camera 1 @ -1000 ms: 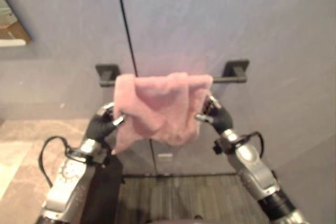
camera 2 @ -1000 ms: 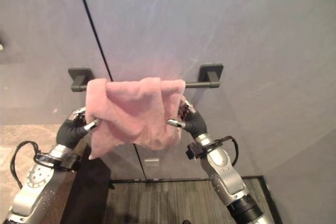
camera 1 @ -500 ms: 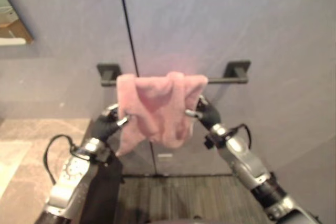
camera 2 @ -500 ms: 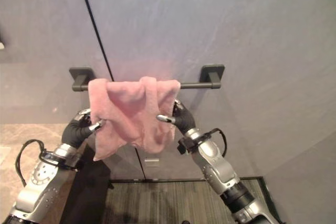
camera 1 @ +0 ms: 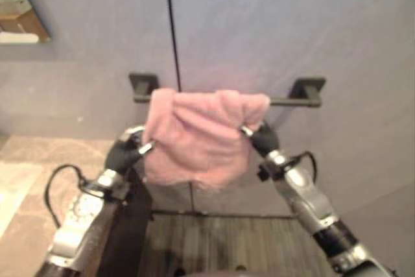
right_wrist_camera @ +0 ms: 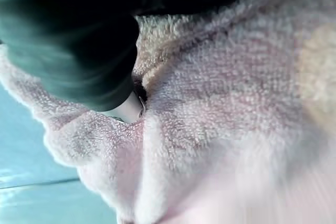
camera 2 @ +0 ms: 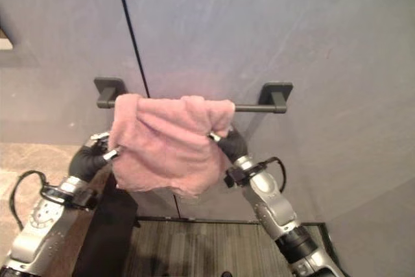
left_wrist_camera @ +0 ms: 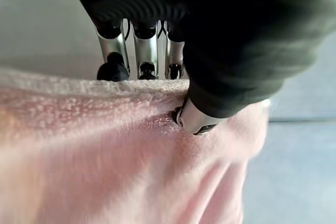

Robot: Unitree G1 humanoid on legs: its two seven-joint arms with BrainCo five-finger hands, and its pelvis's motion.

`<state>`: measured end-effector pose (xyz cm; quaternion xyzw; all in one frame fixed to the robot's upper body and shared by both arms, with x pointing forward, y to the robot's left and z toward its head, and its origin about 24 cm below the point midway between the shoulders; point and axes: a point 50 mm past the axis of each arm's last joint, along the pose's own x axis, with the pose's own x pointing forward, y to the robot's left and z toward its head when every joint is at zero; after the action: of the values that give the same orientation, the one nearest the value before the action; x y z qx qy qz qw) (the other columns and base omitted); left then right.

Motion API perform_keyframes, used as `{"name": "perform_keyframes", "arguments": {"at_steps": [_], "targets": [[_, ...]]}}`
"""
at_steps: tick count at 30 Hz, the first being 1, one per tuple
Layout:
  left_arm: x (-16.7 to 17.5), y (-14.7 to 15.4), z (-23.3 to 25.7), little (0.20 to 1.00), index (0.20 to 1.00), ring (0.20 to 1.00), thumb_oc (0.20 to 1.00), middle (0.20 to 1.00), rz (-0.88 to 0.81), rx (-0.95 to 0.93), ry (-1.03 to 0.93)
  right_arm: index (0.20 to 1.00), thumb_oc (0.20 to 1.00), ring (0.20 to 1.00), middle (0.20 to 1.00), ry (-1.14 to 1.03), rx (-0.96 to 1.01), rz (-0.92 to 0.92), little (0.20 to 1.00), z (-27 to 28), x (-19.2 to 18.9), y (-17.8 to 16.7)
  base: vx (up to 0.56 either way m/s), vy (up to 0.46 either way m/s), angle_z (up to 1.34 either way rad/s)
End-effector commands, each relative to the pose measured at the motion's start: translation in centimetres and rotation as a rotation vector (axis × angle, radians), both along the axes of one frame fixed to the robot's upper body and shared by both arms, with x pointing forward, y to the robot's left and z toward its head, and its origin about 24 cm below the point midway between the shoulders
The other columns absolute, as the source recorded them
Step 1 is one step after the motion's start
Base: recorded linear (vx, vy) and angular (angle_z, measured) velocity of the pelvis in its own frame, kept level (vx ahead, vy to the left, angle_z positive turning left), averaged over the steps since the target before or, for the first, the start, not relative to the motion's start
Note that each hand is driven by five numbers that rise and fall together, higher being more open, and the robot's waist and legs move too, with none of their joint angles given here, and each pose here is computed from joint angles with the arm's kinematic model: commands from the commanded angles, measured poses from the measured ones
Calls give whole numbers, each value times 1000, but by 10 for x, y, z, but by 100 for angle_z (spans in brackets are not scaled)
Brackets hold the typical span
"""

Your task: Put brush and paste in cup on sink, flatten towel.

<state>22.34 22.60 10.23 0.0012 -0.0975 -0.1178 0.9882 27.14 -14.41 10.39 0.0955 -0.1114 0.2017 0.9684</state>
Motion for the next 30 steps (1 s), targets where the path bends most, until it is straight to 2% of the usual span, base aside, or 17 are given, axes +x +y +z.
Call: {"name": "perform_keyframes", "arguments": {"at_steps": [1, 3, 5, 7, 9, 10, 11, 12, 14, 15, 16, 23, 30], "targets": [[6, 2, 39, 200, 200, 200, 200, 200, -56, 133, -170, 219, 219, 219, 219, -219, -65, -49, 219, 37, 0, -8, 0, 0, 0], [8, 3, 32, 200, 200, 200, 200, 200, -20, 33, -151, 260, 260, 260, 260, -231, -45, -64, 260, 39, -3, -11, 0, 0, 0], [8, -1, 36, 200, 200, 200, 200, 200, -46, 97, -176, 272, 272, 272, 272, -247, -57, -85, 272, 40, -2, -12, 0, 0, 0], [6, -1, 39, 200, 200, 200, 200, 200, -31, 58, -192, 275, 275, 275, 275, -262, -45, -79, 275, 43, -2, -10, 3, 0, -2], [7, -2, 36, 200, 200, 200, 200, 200, -32, 47, -180, 313, 313, 313, 313, -265, -72, -81, 313, 42, -1, -8, 6, -4, -4], [7, -6, 36, 200, 200, 200, 200, 200, -71, 105, -178, 595, 595, 595, 595, -251, -70, -59, 595, 40, -1, -5, 6, -10, -4], [7, -5, 35, 200, 200, 200, 200, 200, -62, 96, -173, 743, 743, 743, 743, -247, -73, -52, 743, 39, -1, -4, 6, -11, -5], [8, -5, 32, 200, 200, 200, 200, 200, -57, 81, -163, 1000, 1000, 1000, 1000, -240, -75, -46, 1000, 38, -1, -3, 4, -15, -4], [8, -8, 30, 200, 200, 200, 200, 200, -66, 82, -149, 1000, 1000, 1000, 1000, -225, -71, -37, 1000, 36, 0, -2, 0, -16, -5], [9, -9, 29, 514, 514, 514, 514, 514, -81, 97, -142, 1000, 1000, 1000, 1000, -225, -85, -35, 1000, 36, 1, -1, -5, -18, -5], [8, -10, 28, 1000, 1000, 1000, 1000, 1000, -88, 121, -138, 1000, 1000, 1000, 1000, -221, -84, -32, 1000, 35, 1, 0, -7, -21, -4], [10, -9, 28, 1000, 1000, 1000, 1000, 1000, -76, 79, -135, 1000, 1000, 1000, 1000, -228, -87, -15, 1000, 41, 7, 4, 0, 0, 0], [18, -13, 24, 1000, 1000, 1000, 1000, 1000, -87, -53, -101, 1000, 1000, 1000, 1000, -213, -83, 21, 1000, 39, 10, 14, 0, 0, 0]]}}
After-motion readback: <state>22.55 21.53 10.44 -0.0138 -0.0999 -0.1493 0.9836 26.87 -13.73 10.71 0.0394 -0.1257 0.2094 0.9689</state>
